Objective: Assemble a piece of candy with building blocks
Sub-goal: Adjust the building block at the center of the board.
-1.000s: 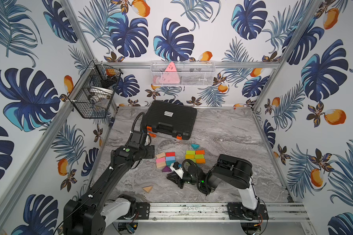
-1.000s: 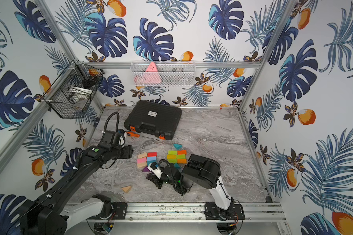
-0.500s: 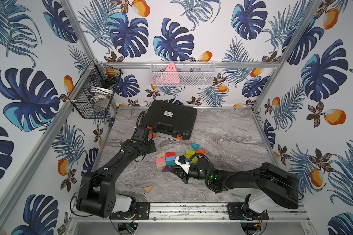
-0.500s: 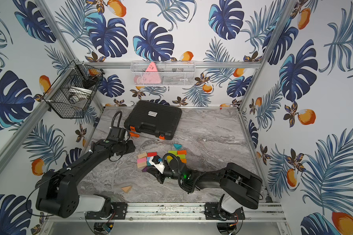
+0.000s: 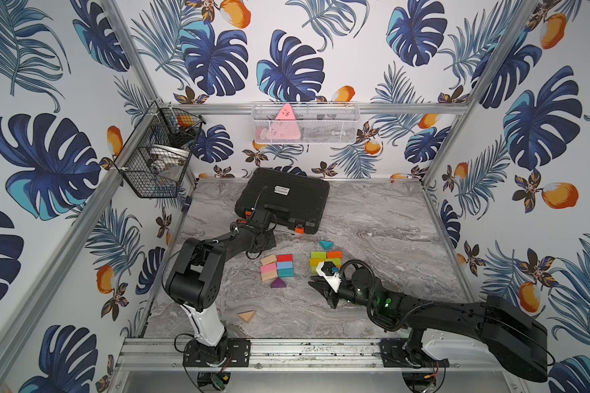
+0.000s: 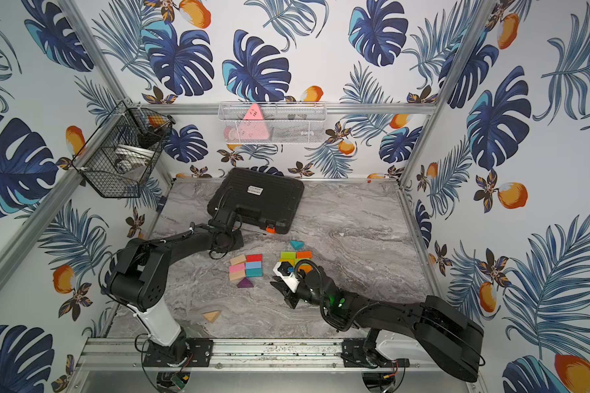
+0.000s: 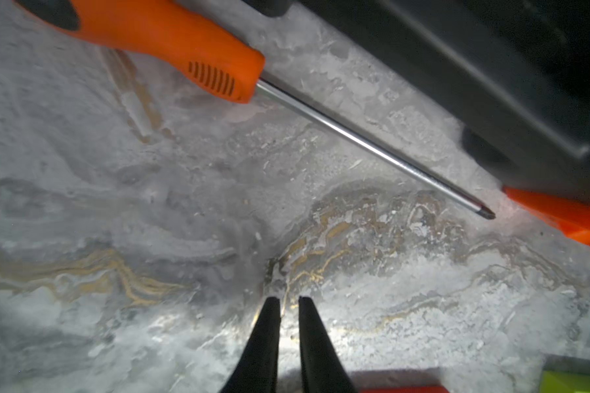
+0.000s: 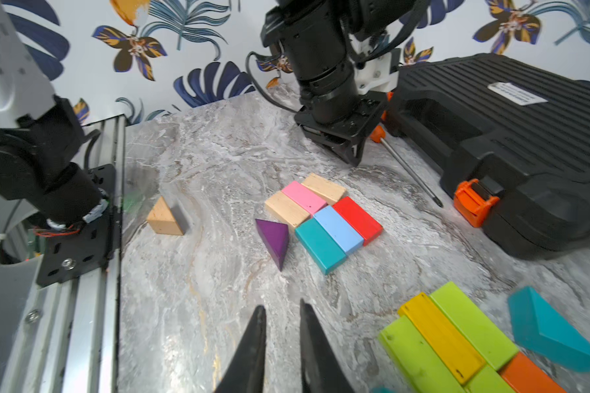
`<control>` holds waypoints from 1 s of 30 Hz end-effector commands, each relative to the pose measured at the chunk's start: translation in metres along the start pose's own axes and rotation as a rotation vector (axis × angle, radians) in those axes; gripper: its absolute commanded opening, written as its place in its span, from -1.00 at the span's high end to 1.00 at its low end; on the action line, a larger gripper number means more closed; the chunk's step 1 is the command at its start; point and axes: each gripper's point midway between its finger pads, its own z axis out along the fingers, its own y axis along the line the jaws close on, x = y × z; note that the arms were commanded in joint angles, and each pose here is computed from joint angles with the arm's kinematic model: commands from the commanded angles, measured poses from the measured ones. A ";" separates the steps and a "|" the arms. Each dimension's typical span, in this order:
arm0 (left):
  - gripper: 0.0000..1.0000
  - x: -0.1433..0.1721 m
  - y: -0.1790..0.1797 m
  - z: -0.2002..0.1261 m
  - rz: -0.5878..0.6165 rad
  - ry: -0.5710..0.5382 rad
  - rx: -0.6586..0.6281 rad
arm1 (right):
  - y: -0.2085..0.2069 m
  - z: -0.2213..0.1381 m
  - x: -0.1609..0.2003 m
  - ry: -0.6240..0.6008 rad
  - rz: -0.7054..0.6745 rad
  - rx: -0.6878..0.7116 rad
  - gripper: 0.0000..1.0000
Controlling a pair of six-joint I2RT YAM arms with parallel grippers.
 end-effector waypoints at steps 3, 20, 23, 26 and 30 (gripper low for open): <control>0.68 -0.001 -0.009 0.007 0.026 -0.014 0.001 | -0.003 0.001 0.001 0.010 -0.018 0.008 0.58; 0.84 0.020 -0.021 0.003 0.106 0.054 -0.012 | -0.003 0.001 0.008 0.016 -0.005 0.000 0.53; 0.84 0.022 -0.020 0.000 0.108 0.054 -0.014 | -0.002 0.003 0.010 0.021 -0.002 -0.004 0.53; 0.84 0.026 -0.020 0.000 0.110 0.064 -0.009 | -0.002 0.003 0.010 0.020 -0.001 -0.005 0.53; 0.84 0.029 -0.022 -0.002 0.113 0.068 -0.002 | -0.002 0.004 0.011 0.021 -0.001 -0.005 0.52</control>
